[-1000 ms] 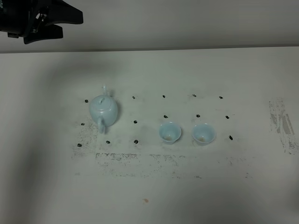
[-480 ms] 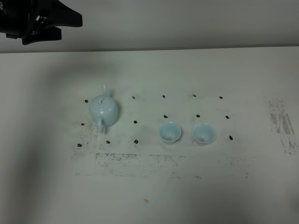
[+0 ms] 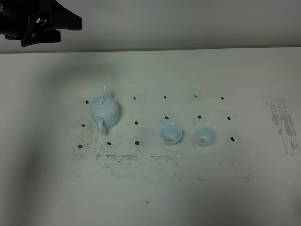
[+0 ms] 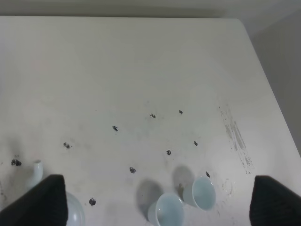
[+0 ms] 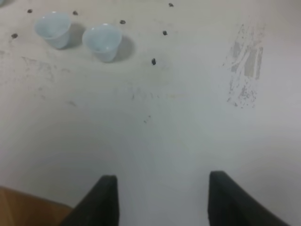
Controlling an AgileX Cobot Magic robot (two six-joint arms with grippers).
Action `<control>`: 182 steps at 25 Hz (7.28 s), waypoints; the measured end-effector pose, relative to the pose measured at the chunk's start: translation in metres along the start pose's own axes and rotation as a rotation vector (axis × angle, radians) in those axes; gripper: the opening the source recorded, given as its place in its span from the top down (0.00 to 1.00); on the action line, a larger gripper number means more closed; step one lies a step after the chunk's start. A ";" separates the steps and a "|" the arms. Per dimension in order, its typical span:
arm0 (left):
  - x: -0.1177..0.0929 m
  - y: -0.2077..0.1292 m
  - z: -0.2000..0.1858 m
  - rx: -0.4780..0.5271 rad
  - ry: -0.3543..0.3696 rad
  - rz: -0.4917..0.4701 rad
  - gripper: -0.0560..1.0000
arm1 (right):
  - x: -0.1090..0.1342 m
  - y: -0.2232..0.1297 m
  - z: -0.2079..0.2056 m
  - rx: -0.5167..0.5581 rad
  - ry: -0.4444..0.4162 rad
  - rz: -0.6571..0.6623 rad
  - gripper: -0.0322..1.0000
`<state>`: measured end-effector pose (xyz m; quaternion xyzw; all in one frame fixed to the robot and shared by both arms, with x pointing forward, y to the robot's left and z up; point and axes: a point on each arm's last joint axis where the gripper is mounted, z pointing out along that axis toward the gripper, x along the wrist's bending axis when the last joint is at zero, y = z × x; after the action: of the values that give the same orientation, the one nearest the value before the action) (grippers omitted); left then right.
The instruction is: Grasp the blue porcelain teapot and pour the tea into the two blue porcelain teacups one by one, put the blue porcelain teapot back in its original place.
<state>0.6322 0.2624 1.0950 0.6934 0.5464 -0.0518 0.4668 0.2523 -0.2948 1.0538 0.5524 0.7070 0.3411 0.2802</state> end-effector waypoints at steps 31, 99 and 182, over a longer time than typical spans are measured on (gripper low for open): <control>0.000 0.000 0.000 0.001 0.001 0.004 0.24 | 0.001 -0.013 -0.017 -0.138 0.001 0.004 0.56; -0.087 -0.148 0.210 0.850 0.574 0.703 0.24 | 0.004 -0.012 -0.017 -0.135 -0.178 0.138 0.57; -0.073 -0.124 0.089 0.818 0.757 0.285 0.24 | 0.004 -0.012 -0.016 -0.136 -0.177 0.138 0.57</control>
<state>0.5425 0.1437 1.0141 0.8547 0.5120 0.0563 -0.0650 0.2315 -0.2959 1.0540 0.6076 0.6151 0.3566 0.3540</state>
